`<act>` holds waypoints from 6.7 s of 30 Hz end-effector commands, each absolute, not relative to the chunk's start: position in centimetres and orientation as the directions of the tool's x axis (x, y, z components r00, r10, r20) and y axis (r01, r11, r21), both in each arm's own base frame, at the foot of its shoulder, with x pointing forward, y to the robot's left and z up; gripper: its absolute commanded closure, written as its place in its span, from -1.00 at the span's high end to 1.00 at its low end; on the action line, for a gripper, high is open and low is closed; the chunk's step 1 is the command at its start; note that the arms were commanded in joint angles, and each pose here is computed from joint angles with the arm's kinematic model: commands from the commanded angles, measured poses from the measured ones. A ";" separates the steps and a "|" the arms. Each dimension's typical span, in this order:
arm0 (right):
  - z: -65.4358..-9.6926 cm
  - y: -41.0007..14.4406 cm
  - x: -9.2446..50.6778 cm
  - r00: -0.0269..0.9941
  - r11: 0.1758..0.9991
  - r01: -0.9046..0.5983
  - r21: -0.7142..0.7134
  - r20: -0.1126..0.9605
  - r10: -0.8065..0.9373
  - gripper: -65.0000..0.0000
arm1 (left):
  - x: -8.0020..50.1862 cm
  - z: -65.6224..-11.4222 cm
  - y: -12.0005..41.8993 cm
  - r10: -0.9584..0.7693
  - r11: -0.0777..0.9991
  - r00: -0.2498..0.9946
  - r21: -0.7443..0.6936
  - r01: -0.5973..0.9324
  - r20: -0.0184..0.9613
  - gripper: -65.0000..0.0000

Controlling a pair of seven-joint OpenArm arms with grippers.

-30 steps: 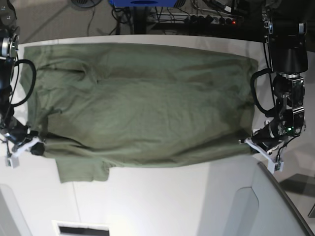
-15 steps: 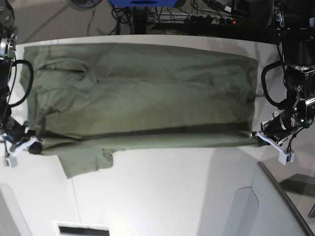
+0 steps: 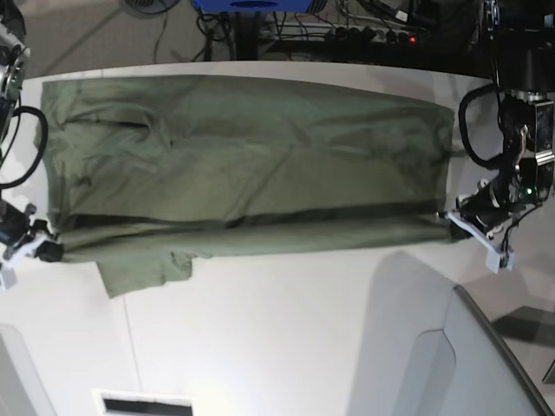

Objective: Layout the t-shirt on the table in an organized manner, then fold the t-shirt properly
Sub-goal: 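Pull both held edges toward the hem, folding the shirt lengthwise, then regrasp the shirt edge with the right gripper near the hem corner, then hold both edges and pull them apart to smooth the folded shirt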

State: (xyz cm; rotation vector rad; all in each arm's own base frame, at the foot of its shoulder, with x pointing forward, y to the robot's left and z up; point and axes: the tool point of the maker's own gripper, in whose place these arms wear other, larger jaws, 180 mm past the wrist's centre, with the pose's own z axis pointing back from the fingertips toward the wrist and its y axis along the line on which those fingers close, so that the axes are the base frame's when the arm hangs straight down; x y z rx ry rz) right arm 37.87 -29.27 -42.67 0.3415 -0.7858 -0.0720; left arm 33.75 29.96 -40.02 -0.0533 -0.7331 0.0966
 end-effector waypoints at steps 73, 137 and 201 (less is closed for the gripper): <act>-45.0 -24.1 41.9 0.799 0.964 -0.254 0.081 0.578 0.162 -0.91 | 30.4 -41.0 30.1 0.135 0.991 0.739 -0.090 -0.101 0.660 -1.00; -42.3 -25.8 44.1 0.840 0.950 -0.264 -0.167 0.443 0.312 -1.00 | 30.7 -40.7 30.2 0.132 0.991 0.735 -0.088 -0.099 0.665 -1.00; -40.3 -27.9 43.3 0.851 0.958 -0.204 -0.200 0.448 0.275 -0.87 | 35.9 -34.0 30.4 0.081 0.997 0.656 -0.059 -0.055 0.751 -1.00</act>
